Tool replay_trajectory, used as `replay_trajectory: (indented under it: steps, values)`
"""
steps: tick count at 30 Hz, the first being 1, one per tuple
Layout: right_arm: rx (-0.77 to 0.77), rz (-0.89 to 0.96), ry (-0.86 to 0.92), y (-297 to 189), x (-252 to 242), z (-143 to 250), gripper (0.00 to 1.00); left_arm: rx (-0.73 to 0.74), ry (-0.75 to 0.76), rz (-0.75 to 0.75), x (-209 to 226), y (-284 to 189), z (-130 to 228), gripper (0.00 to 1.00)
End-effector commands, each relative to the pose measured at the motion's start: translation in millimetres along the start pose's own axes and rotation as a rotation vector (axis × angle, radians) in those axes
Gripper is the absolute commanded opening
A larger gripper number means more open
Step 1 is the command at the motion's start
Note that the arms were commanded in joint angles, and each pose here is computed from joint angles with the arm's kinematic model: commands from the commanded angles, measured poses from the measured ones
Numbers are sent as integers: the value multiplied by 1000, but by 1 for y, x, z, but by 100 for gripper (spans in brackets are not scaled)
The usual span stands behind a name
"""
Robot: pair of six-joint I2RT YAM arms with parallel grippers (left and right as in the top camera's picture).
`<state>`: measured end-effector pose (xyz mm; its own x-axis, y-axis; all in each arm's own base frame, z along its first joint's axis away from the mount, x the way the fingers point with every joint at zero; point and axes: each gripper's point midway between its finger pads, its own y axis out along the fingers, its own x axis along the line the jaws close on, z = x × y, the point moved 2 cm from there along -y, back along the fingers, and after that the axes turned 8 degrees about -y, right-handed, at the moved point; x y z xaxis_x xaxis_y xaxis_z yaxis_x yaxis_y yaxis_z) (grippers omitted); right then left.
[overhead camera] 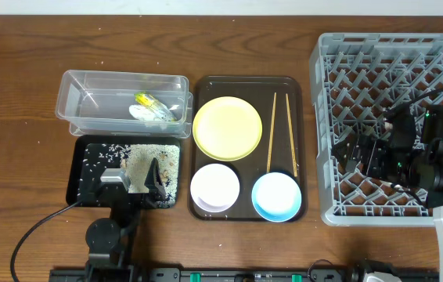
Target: Sort waste into correct bins and load items into the dishwasher rack
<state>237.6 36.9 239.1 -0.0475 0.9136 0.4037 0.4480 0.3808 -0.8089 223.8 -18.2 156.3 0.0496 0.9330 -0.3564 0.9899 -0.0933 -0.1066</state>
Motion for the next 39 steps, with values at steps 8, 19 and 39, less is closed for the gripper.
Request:
replay_trajectory:
  steps: [8, 19, 39]
  values:
    - [-71, -78, 43, -2, 14, -18, 99, 35, 11, -14, 5, 1, 13, 90]
    - [-58, -92, -129, 19, 69, -13, 93, 35, 11, -14, 5, 1, 13, 90]
    - [93, 188, -219, 165, 82, -12, 90, 35, 11, -14, 5, 1, 13, 90]
